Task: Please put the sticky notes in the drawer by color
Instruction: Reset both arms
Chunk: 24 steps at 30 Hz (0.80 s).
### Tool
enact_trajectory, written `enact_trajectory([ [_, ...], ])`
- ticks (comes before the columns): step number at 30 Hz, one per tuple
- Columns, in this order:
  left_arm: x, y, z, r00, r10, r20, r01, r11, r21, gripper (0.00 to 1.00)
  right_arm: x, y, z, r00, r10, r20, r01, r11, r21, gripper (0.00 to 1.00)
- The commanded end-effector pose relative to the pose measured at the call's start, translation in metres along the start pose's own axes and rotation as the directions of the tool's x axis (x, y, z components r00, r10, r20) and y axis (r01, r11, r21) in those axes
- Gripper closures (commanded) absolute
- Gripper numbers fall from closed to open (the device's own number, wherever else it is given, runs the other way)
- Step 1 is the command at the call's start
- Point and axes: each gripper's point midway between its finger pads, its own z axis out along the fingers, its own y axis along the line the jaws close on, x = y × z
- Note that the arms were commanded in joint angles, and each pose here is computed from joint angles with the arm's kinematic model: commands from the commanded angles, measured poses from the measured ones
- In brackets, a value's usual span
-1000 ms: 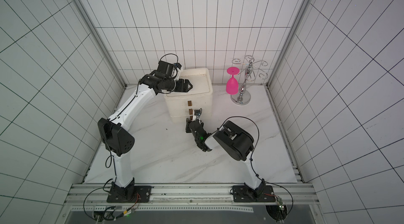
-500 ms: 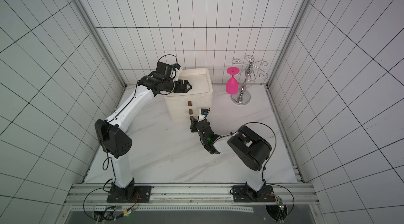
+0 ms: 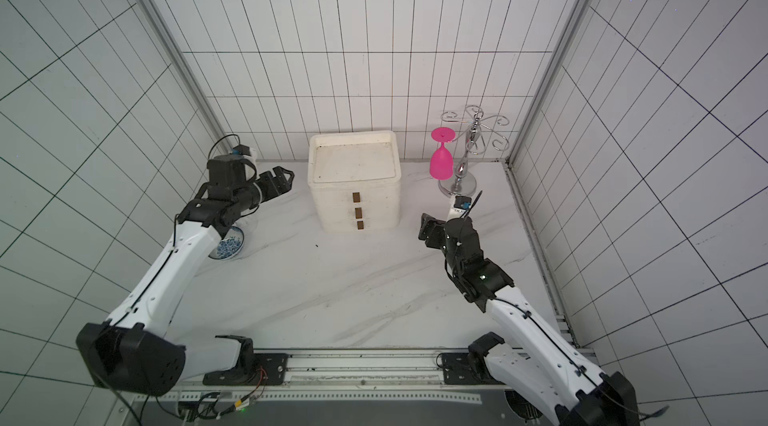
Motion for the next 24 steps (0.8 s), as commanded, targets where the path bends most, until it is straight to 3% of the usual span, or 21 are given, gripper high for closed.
enact_trajectory([
  [1,-0.018,0.026,-0.015,0.979,-0.087,0.185,0.095,0.995,-0.035,0.02,-0.003,-0.034,-0.018,0.992,-0.079,-0.095,0.09,0.989,0.12,0.1],
  [3,-0.011,0.047,-0.02,0.977,-0.065,0.203,0.089,0.99,-0.112,0.02,-0.009,-0.054,-0.019,0.992,-0.077,-0.096,0.095,0.976,0.197,0.04],
  [7,0.012,0.085,-0.012,0.98,-0.037,0.194,0.087,0.962,-0.257,0.02,-0.01,-0.1,-0.008,0.995,-0.046,-0.094,0.079,0.919,0.386,0.03],
  [11,0.028,0.117,-0.004,0.98,0.041,0.193,0.035,0.927,-0.373,0.01,-0.007,-0.134,0.002,0.991,-0.099,-0.095,0.134,0.848,0.513,0.03],
  [17,0.041,0.158,-0.001,0.93,0.182,0.321,-0.002,0.872,-0.489,0.01,-0.002,-0.145,0.015,0.987,-0.157,0.029,0.124,0.866,0.485,0.0],
  [20,0.051,0.163,0.002,0.887,0.231,0.4,-0.026,0.89,-0.456,0.01,0.002,-0.153,0.021,0.979,-0.187,0.079,0.127,0.869,0.478,0.0],
  [24,0.058,0.168,0.012,0.863,0.29,0.414,-0.081,0.888,-0.453,0.01,0.009,-0.173,0.026,0.975,-0.182,0.127,0.097,0.864,0.494,0.0],
])
